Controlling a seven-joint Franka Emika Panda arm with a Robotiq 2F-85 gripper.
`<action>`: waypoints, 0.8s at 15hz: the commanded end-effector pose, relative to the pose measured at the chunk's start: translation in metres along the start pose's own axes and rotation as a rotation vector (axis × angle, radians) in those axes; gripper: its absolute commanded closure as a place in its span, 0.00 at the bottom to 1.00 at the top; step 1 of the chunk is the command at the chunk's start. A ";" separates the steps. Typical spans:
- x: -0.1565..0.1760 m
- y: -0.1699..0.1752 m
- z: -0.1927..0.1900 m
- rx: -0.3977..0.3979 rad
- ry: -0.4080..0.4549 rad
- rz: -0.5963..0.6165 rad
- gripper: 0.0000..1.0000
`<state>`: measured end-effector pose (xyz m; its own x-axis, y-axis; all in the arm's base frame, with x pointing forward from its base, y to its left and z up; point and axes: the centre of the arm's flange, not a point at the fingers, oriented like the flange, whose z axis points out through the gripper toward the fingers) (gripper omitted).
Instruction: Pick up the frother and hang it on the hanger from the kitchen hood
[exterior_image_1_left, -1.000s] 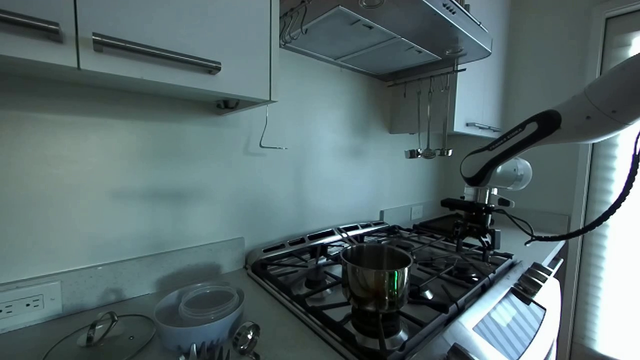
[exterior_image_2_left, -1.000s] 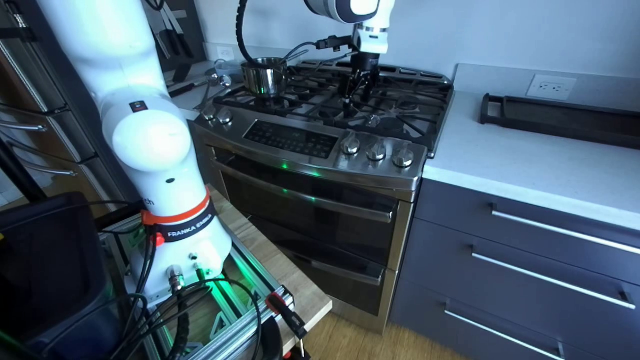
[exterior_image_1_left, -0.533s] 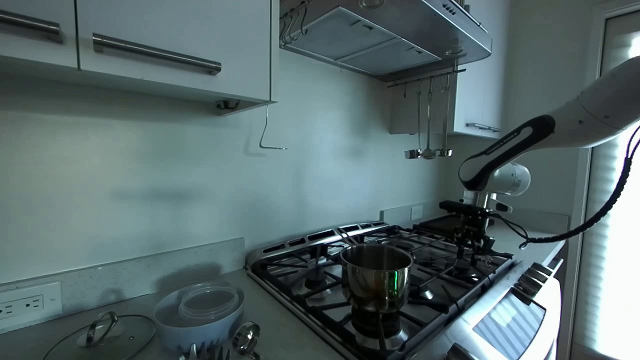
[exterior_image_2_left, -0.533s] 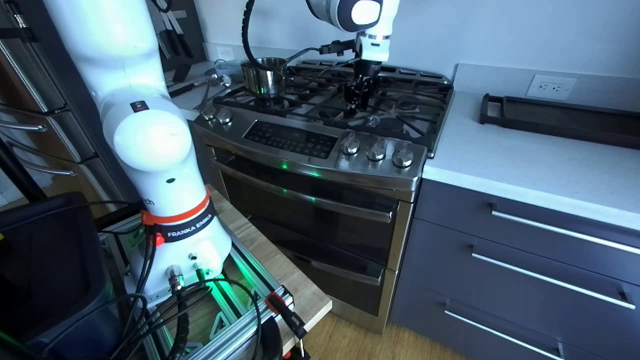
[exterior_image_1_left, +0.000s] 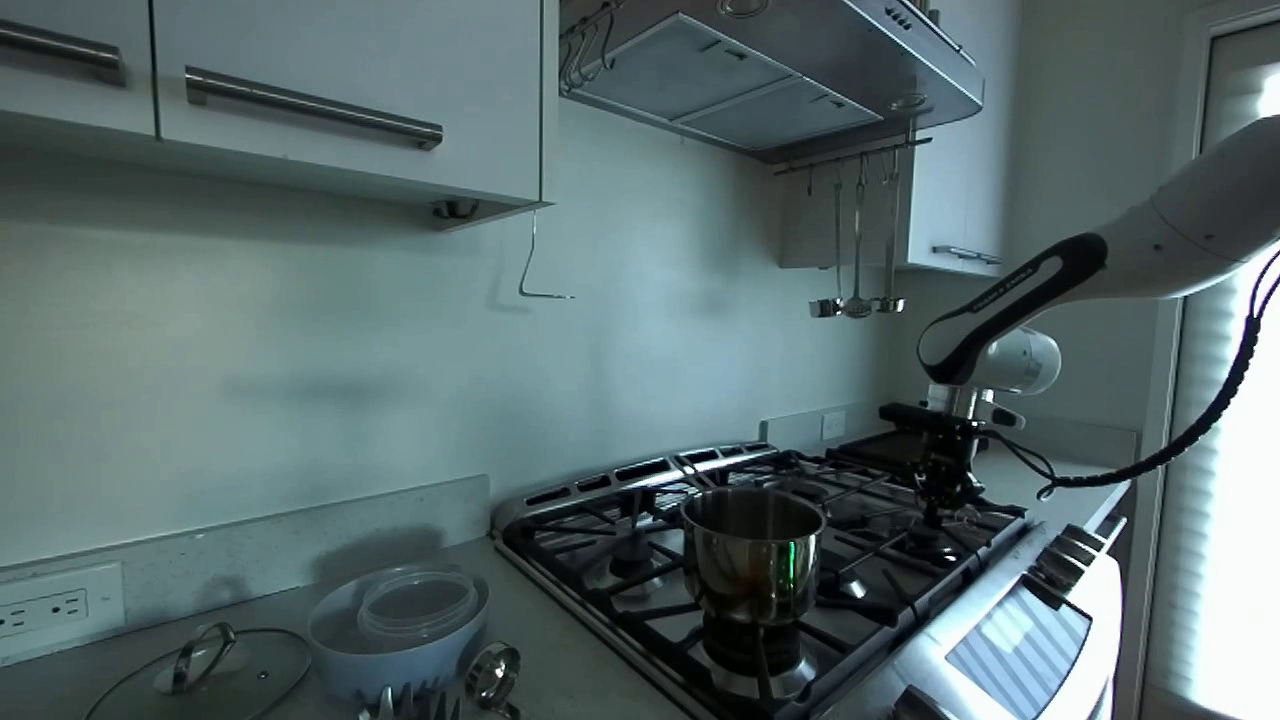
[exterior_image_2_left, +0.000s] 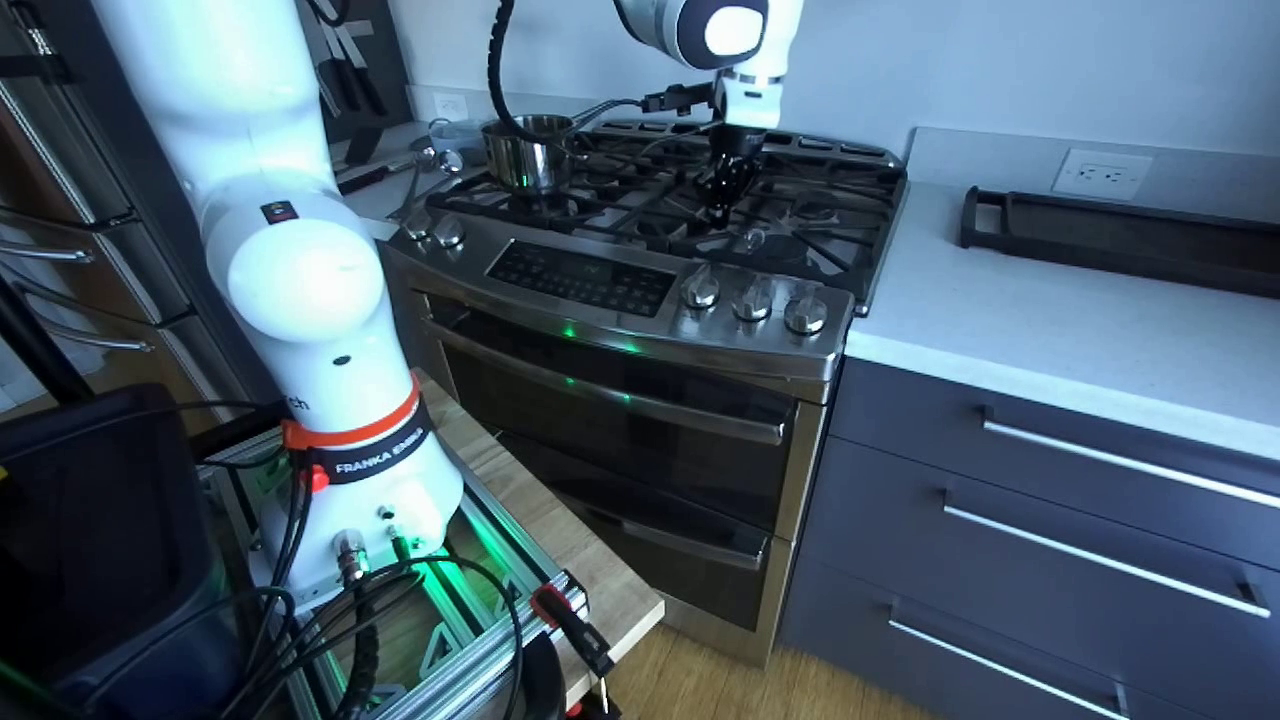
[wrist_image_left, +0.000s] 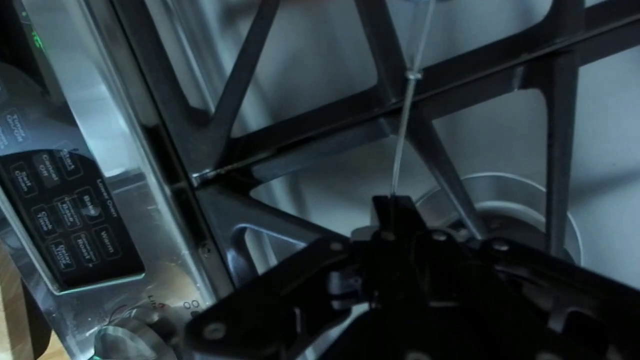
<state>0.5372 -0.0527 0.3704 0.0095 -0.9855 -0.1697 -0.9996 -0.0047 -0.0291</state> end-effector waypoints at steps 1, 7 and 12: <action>0.002 0.000 0.006 0.013 -0.009 0.023 0.99; 0.004 0.001 0.003 0.023 -0.027 0.028 0.99; 0.006 0.002 -0.008 0.066 -0.094 0.058 0.99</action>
<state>0.5388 -0.0562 0.3734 -0.0314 -0.9743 -0.2229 -0.9977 0.0438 -0.0513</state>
